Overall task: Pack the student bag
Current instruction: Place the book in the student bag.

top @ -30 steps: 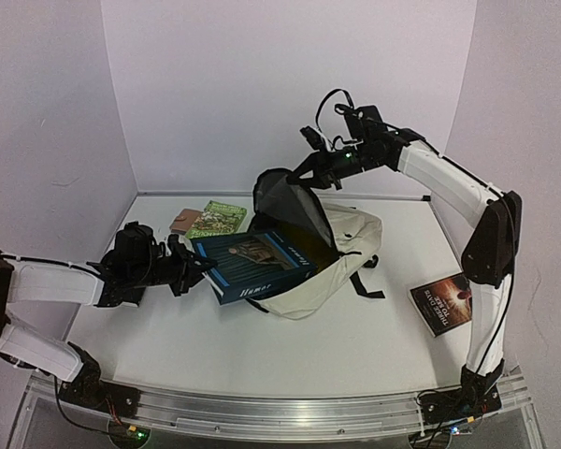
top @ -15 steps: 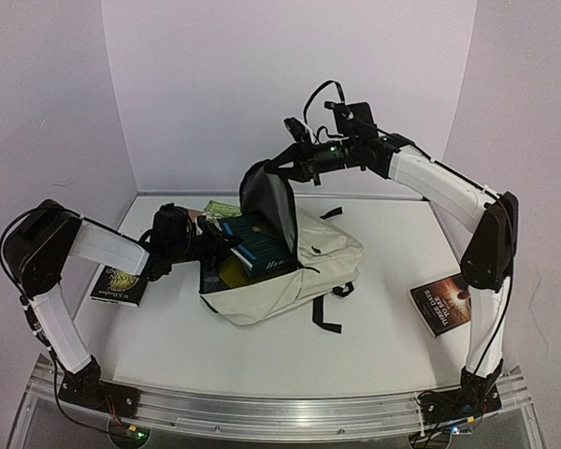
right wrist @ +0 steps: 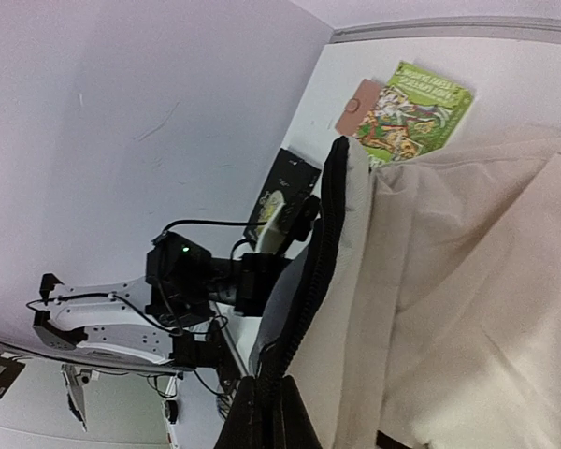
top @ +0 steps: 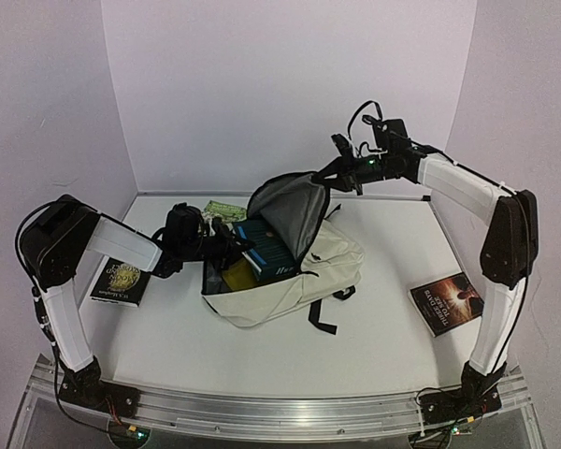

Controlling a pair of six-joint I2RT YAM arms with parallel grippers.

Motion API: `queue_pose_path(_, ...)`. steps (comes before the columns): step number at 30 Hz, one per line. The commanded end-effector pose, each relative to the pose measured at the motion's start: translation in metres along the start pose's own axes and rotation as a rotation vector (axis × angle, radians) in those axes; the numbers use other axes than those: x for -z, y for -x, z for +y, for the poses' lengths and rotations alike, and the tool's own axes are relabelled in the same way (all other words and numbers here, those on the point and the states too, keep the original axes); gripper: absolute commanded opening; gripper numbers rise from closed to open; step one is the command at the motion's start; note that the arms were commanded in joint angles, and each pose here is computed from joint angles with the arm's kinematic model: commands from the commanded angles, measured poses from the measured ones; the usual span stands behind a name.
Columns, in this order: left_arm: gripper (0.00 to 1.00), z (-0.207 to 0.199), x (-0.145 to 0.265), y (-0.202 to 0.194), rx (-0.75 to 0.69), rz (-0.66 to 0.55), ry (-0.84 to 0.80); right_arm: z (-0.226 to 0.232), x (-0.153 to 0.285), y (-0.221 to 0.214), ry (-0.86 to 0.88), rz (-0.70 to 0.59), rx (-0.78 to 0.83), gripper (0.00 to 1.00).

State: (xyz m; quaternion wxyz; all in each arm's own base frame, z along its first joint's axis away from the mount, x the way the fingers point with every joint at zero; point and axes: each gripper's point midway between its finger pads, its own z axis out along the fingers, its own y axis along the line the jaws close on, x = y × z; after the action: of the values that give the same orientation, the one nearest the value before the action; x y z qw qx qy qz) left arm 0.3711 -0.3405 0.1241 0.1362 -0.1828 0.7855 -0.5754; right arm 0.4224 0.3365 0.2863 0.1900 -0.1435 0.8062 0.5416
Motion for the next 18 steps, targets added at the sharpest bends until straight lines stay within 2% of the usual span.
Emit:
queue_pose_path(1,0.0,-0.039,-0.006,-0.054,-0.133,0.25,-0.076,0.021,0.019,0.007,-0.026,-0.049,0.117,0.0)
queue_pose_path(3,0.0,-0.042,-0.016,-0.06,-0.13,0.294,-0.106,0.021,0.018,0.01,-0.028,-0.054,0.124,0.0)
queue_pose_path(6,0.02,-0.025,-0.034,-0.052,-0.082,0.282,-0.078,0.023,0.019,0.011,-0.022,-0.055,0.13,0.0)
queue_pose_path(8,0.11,-0.013,-0.042,-0.041,-0.049,0.232,-0.047,0.024,0.019,0.011,-0.022,-0.054,0.135,0.0)
queue_pose_path(11,0.3,0.007,-0.047,-0.027,0.007,0.155,0.016,0.019,0.023,0.005,-0.05,-0.045,0.155,0.0)
queue_pose_path(14,0.47,0.026,-0.041,-0.015,0.018,0.086,0.139,-0.004,0.033,0.002,-0.169,-0.023,0.217,0.0)
queue_pose_path(18,0.63,0.031,-0.032,-0.007,-0.028,0.054,0.278,-0.053,0.063,-0.003,-0.364,0.016,0.226,0.0)
